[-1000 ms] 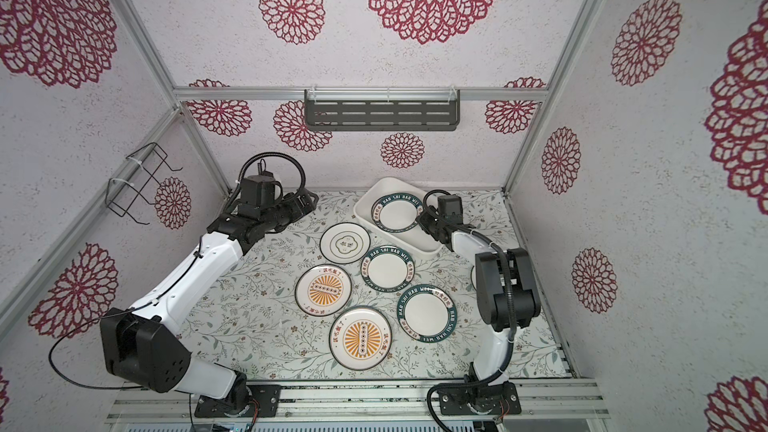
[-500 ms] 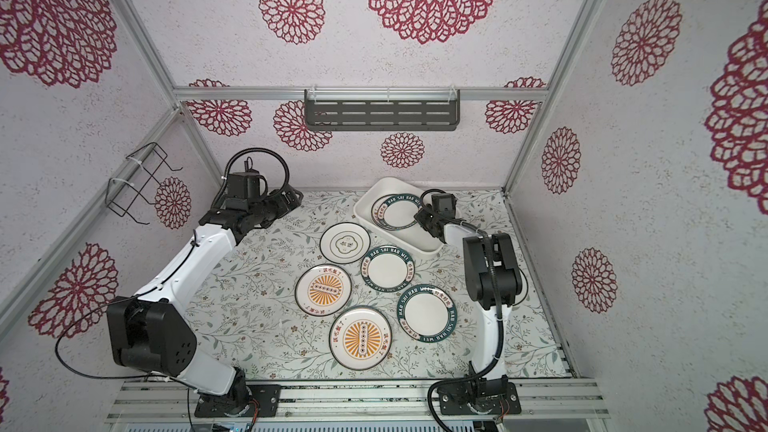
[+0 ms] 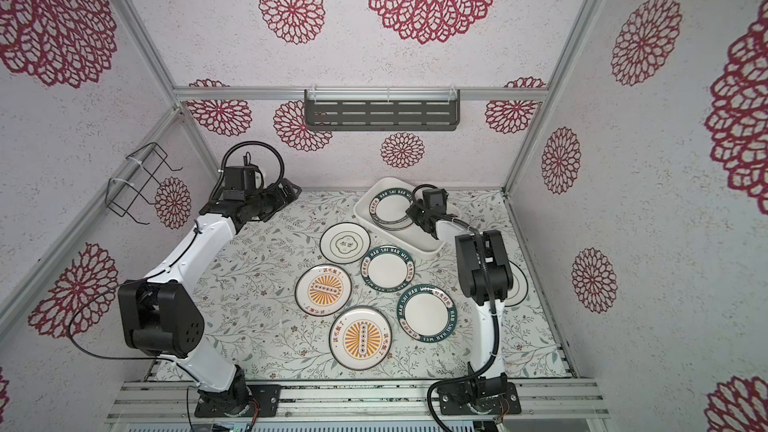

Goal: Place the plates into the plastic bin on the countertop
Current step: Place the plate in the plastic bin.

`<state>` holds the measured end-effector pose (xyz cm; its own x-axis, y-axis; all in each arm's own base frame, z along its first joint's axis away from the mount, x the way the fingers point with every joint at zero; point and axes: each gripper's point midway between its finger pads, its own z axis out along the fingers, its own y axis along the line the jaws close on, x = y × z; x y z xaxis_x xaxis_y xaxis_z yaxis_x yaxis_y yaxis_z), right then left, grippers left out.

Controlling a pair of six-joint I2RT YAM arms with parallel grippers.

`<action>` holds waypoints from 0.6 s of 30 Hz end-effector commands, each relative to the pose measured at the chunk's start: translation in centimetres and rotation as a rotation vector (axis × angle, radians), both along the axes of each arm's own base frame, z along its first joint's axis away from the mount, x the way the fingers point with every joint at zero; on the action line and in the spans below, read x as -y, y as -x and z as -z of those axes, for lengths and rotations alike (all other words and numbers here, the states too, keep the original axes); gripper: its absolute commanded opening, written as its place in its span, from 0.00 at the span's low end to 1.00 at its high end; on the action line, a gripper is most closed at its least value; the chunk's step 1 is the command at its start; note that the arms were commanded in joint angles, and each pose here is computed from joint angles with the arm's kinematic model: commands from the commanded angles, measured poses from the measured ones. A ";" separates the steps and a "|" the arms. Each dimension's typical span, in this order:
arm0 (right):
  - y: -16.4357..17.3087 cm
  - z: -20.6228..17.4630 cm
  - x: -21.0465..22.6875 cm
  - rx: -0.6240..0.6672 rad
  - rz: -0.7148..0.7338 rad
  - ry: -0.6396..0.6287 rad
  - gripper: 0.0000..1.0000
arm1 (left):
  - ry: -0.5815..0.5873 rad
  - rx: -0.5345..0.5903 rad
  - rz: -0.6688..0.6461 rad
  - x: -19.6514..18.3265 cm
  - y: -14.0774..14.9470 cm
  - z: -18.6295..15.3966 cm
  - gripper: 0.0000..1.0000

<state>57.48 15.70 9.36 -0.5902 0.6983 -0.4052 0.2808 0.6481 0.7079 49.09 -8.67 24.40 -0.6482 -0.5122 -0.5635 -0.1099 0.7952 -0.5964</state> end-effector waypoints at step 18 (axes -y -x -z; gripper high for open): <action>0.4 -2.5 0.5 0.020 -0.010 0.068 0.33 | 0.004 -0.010 -0.027 -0.6 2.5 0.1 0.97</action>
